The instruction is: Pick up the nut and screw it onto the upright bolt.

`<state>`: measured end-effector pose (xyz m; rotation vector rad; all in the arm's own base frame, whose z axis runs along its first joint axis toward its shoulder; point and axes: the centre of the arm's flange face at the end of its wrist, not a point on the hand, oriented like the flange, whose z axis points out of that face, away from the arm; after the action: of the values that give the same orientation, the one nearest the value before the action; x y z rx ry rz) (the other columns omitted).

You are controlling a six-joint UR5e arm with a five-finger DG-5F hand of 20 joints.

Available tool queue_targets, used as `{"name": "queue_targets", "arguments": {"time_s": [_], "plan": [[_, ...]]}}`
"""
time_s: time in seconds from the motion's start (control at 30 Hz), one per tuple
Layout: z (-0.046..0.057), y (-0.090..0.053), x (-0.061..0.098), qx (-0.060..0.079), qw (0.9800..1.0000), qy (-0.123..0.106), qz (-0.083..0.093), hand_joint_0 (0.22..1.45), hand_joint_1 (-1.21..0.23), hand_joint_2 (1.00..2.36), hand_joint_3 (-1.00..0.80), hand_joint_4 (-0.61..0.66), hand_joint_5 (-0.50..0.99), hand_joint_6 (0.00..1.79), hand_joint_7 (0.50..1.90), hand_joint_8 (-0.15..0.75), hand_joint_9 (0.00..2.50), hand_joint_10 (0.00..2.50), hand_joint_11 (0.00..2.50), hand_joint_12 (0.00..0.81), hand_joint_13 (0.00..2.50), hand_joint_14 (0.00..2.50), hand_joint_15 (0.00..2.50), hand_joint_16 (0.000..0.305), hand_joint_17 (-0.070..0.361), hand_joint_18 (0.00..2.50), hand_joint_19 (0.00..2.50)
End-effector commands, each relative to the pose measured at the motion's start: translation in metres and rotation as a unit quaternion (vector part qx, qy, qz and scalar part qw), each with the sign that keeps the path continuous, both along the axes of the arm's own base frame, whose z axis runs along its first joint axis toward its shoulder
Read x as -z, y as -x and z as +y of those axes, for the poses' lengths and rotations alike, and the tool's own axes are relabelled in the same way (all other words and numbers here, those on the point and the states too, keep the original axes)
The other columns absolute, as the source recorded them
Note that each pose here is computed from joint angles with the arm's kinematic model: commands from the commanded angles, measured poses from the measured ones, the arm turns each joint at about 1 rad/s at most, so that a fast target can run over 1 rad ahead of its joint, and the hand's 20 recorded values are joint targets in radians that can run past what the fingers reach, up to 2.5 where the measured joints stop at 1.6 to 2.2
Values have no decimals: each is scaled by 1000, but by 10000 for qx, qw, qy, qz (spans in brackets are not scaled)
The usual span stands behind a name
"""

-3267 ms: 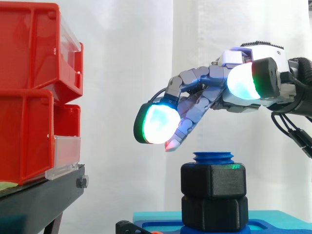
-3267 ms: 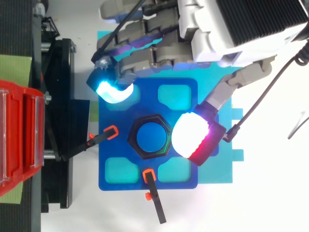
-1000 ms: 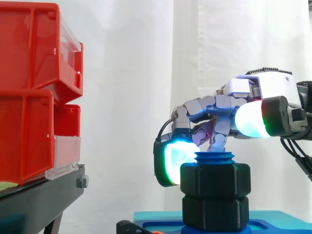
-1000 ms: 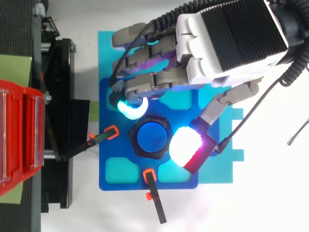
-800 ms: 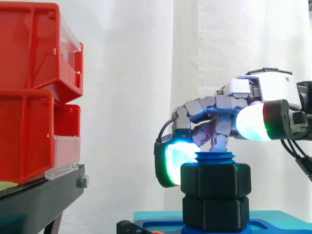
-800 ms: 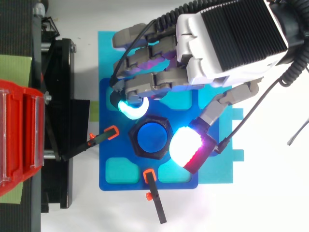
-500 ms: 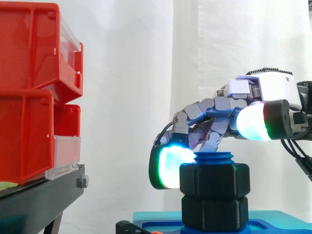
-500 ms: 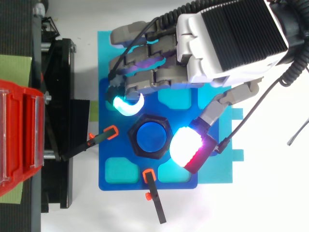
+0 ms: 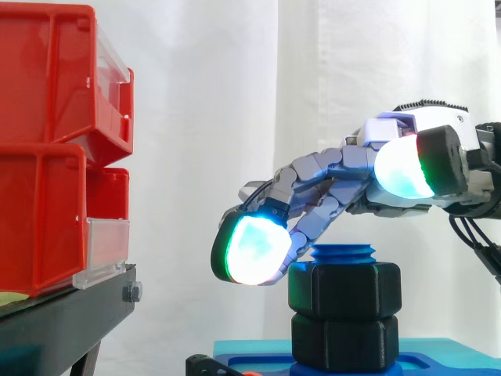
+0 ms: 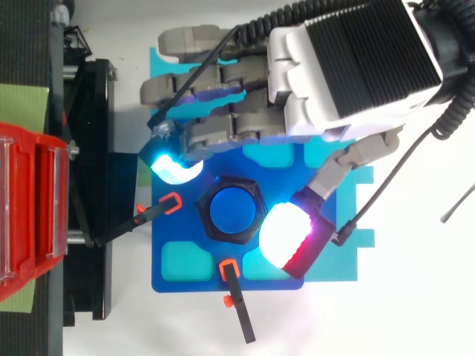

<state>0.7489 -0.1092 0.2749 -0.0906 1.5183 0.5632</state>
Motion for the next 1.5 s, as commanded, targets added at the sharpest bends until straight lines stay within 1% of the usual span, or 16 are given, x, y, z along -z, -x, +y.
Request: {"name": "queue_targets", "arguments": {"time_s": [0.0, 0.03, 0.07, 0.1, 0.17, 0.2, 0.27, 0.33, 0.5, 0.77, 0.9, 0.97, 1.1, 1.23, 1.4, 1.47], "plan": [[7, 1, 2, -27, 10000, 0, 94, 435, -88, 1000, -500, 217, -124, 502, 697, 237, 469, 0, 0, 344, 0, 0, 0, 52, 118, 0, 0], [9, 1, 3, -43, 9999, -1, 117, 432, -87, 1000, -500, 216, -122, 502, 694, 236, 454, 0, 0, 344, 0, 0, 0, 53, 120, 0, 0], [9, 1, 3, -43, 9999, -1, 117, 432, -86, 1000, -500, 225, -119, 502, 696, 234, 446, 0, 0, 344, 0, 0, 0, 53, 120, 0, 0], [11, 1, 3, -58, 9999, -1, 155, 432, -85, 1000, -500, 234, -117, 502, 699, 234, 445, 0, 0, 344, 0, 0, 0, 53, 120, 0, 0], [13, 1, 4, -66, 9998, -1, 178, 432, -83, 1000, -500, 238, -105, 502, 705, 233, 438, 0, 0, 344, 0, 0, 0, 54, 121, 0, 0], [15, 3, 7, -81, 9997, -1, 224, 432, -83, 1000, -500, 245, -96, 502, 711, 232, 439, 0, 0, 344, 0, 0, 0, 54, 121, 0, 0], [19, 3, 10, -51, 9997, -12, 258, 432, -83, 1000, -500, 239, -87, 502, 717, 231, 457, 0, 0, 344, 0, 0, 0, 54, 121, 0, 0], [20, 4, 13, -43, 9996, -12, 288, 437, -81, 1000, -500, 240, -81, 502, 718, 225, 468, 0, 0, 339, 0, 0, 0, 54, 121, 0, 0], [23, 4, 12, -58, 9995, -12, 296, 447, -86, 1000, -500, 230, -55, 503, 756, 216, 514, 0, 0, 329, 0, 0, 0, 53, 119, 0, 0], [21, 5, 14, -50, 9994, -5, 331, 463, -137, 1000, -500, 255, -40, 504, 856, 235, 596, 0, 0, 319, 14, 0, 0, 49, 111, 0, 0], [19, 5, 15, -43, 9994, -5, 339, 468, -154, 1000, -500, 259, -33, 504, 908, 239, 616, 0, 0, 315, 45, 0, 0, 48, 108, 0, 0], [18, 7, 18, -35, 9993, -5, 362, 470, -163, 1000, -500, 252, -29, 504, 928, 244, 630, 0, 0, 319, 60, 0, 0, 48, 107, 0, 0], [14, 9, 21, -12, 9993, -6, 377, 474, -177, 1000, -500, 256, -22, 504, 984, 251, 662, 0, 0, 317, 103, 0, 0, 46, 104, 0, 0], [11, 9, 21, 3, 9993, -7, 370, 480, -191, 1000, -500, 239, -11, 505, 1067, 256, 707, 0, 0, 314, 139, 0, 0, 45, 100, 0, 0], [8, 9, 21, 11, 9993, -7, 362, 486, -205, 1000, -500, 188, 3, 504, 1164, 264, 739, 0, 0, 306, 179, 0, 0, 43, 97, 0, 0], [7, 10, 19, 19, 9994, -7, 347, 492, -214, 1000, -500, 167, 12, 504, 1221, 266, 789, 0, 0, 303, 204, 0, 0, 42, 94, 0, 0]]}}
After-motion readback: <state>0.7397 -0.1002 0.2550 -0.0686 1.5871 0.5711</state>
